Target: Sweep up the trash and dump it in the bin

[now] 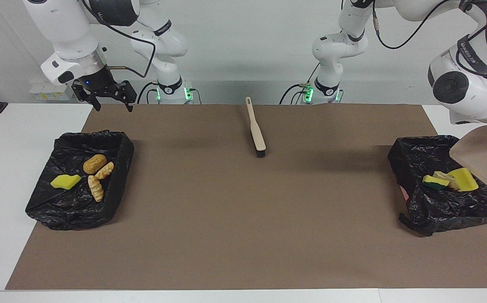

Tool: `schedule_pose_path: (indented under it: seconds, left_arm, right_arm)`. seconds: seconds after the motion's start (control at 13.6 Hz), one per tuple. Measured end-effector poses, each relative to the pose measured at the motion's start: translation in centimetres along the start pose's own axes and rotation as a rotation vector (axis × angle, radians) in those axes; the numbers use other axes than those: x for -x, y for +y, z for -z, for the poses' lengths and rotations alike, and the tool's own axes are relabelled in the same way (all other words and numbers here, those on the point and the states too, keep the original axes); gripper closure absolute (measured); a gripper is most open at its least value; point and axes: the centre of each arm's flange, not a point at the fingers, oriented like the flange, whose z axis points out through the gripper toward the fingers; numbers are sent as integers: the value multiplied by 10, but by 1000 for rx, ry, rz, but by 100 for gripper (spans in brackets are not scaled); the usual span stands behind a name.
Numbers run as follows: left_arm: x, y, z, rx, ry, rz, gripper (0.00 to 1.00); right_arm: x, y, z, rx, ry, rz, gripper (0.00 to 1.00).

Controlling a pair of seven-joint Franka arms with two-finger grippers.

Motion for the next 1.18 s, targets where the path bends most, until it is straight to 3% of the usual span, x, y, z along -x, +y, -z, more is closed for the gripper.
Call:
schedule_pose_path:
  seconds: [0.15, 0.44, 0.74, 0.96, 1.18]
  left_arm:
    - [-11, 11, 12, 69, -1, 41, 68]
    - [0, 3, 13, 138, 117, 121, 68]
    - [4, -9, 33, 208, 322, 230, 68]
    - [-21, 0, 47, 362, 489, 354, 68]
    - [-39, 8, 70, 496, 593, 467, 68]
  right_arm:
    - [0, -1, 0, 0, 0, 2, 0]
    - [0, 2, 0, 0, 0, -4, 0]
    - [0, 2, 0, 0, 0, -4, 0]
    - [0, 2, 0, 0, 0, -4, 0]
    - [0, 2, 0, 0, 0, -4, 0]
